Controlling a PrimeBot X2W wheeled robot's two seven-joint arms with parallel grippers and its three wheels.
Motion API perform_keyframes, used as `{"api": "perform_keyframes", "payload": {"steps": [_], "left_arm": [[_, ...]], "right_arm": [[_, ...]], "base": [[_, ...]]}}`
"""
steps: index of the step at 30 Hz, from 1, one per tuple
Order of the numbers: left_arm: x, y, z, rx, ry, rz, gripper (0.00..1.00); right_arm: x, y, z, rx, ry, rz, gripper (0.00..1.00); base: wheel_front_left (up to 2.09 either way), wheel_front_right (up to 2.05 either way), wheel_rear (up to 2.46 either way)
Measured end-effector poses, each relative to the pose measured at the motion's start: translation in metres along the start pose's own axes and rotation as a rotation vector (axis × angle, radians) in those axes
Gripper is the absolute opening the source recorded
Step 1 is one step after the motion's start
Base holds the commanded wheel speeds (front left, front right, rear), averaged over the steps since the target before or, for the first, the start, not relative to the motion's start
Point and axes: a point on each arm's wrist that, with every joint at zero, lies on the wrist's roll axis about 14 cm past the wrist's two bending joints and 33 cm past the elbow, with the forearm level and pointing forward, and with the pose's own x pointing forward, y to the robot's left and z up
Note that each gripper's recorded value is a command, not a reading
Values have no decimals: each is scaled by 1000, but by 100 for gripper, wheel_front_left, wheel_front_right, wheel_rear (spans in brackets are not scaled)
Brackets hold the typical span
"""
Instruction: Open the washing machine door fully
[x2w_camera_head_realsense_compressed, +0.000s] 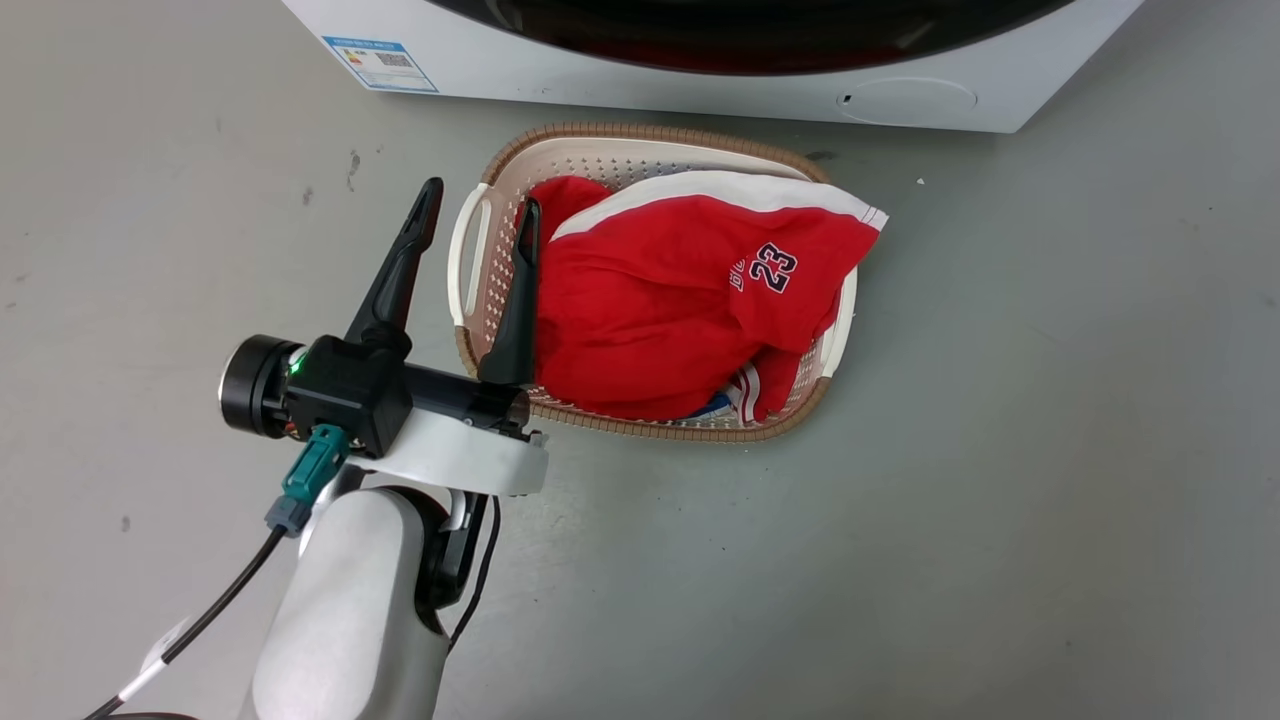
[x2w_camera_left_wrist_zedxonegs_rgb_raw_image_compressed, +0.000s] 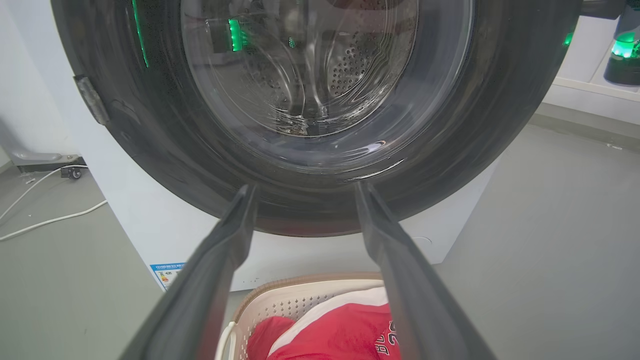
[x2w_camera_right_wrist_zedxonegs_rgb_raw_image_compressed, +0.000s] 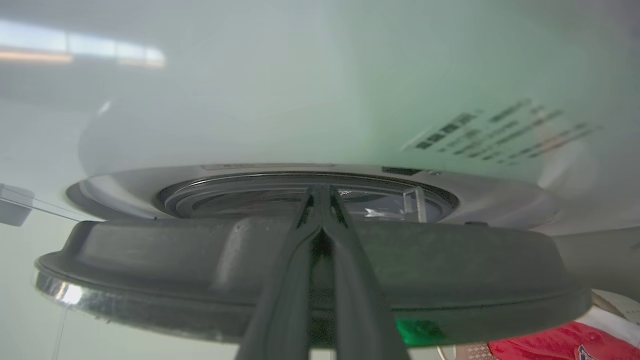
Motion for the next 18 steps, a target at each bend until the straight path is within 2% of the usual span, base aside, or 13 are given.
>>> {"api": "perform_keyframes", "payload": {"steps": [9, 18], "left_arm": [[0, -5, 8, -1, -18, -10, 100], [-13, -10, 22, -13, -31, -9, 100]], "right_arm": [[-14, 2, -21, -18, 124, 6, 0], [-48, 1, -48, -34, 227, -11, 0]], "base": [[0, 0, 0], [0, 0, 0]]}}
